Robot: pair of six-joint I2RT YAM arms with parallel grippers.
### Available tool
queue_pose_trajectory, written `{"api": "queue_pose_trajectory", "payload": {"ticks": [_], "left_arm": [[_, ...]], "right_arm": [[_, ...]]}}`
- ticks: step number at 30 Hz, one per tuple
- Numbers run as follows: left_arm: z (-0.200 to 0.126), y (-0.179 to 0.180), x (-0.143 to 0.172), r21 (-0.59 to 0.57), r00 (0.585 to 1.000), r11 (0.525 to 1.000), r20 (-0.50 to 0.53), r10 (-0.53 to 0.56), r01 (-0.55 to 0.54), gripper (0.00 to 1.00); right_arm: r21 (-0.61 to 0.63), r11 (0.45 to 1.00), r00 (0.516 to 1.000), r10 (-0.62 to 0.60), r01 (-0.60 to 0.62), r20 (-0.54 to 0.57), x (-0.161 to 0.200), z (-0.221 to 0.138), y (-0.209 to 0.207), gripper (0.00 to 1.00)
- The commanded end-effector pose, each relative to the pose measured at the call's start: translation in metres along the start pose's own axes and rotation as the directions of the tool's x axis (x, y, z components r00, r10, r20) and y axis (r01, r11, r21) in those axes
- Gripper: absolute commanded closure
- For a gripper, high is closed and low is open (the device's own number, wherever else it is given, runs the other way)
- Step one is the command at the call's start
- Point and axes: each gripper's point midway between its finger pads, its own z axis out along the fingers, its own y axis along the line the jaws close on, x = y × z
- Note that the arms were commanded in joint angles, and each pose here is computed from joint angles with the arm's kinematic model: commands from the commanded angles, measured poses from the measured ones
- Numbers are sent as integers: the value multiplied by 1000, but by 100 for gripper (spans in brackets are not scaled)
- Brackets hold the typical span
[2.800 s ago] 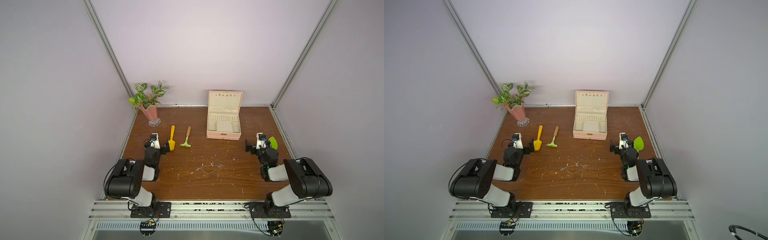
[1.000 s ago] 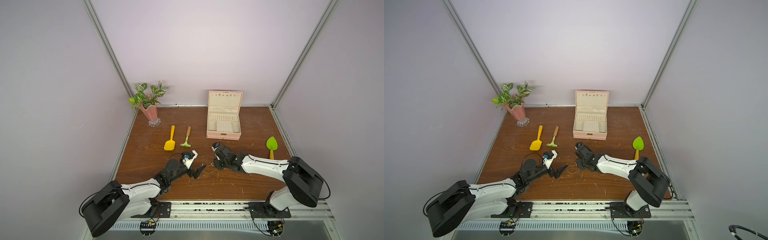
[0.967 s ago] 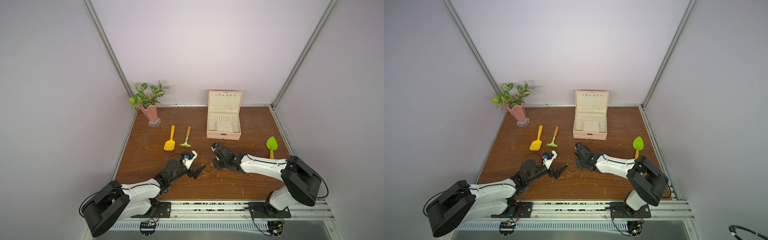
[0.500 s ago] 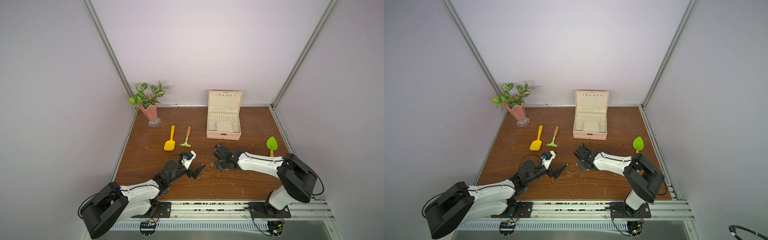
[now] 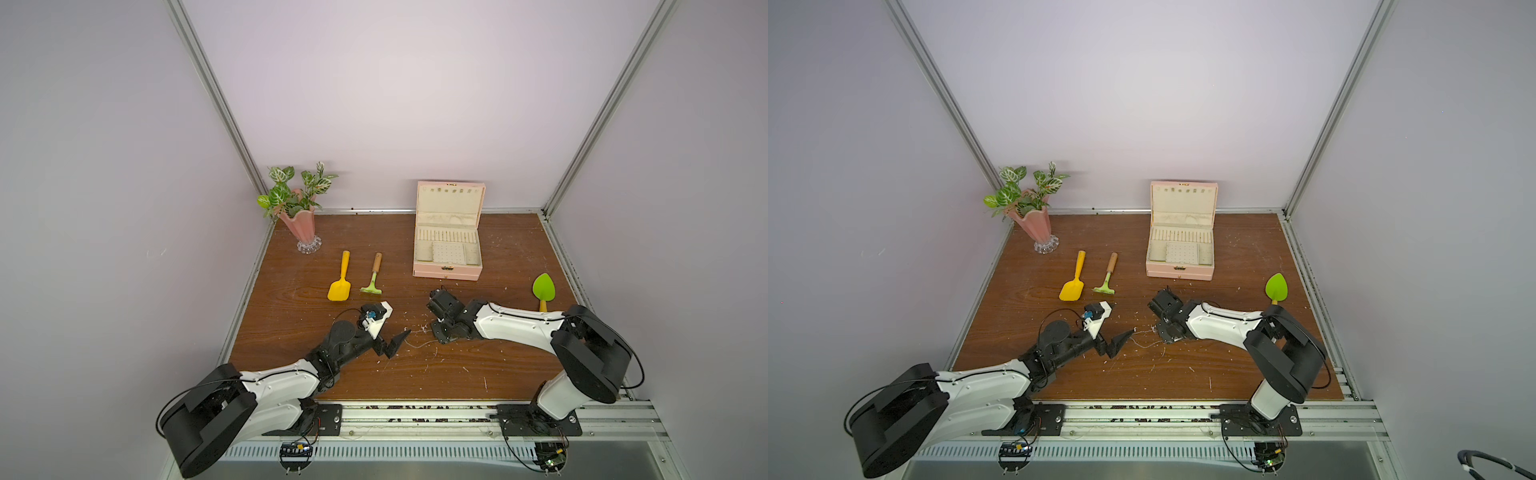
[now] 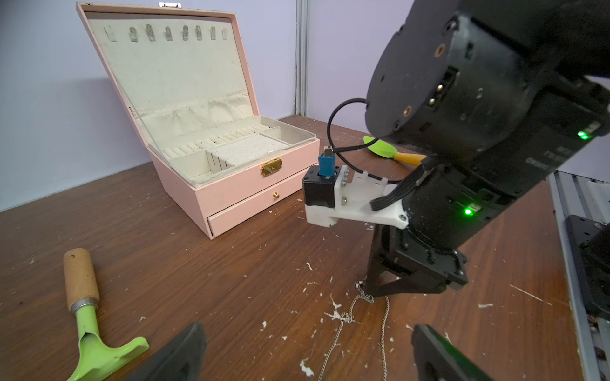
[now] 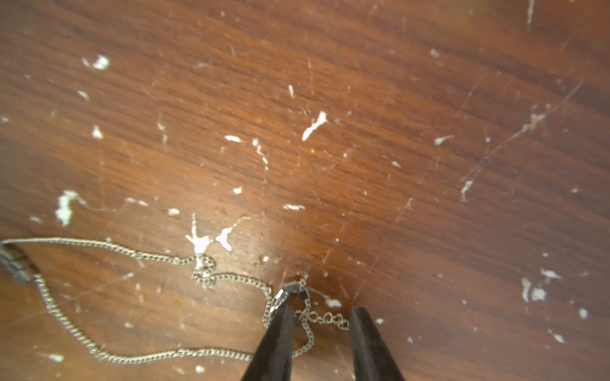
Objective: Put jewelry chain into jewelry box
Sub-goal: Pick up the necklace from the center of the board.
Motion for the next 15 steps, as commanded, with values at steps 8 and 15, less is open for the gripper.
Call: {"api": "queue_pose_trajectory", "payload": {"ticks": [8, 15], "left_arm": [[-1, 1, 0, -12, 1000, 1000, 1, 4, -4, 1], [-1, 2, 0, -19, 1000, 1000, 0, 5, -5, 1]], "right_arm": [[22, 1000, 997, -20, 21, -69, 13, 14, 0, 82], [49, 998, 998, -41, 43, -43, 15, 8, -2, 100]]}}
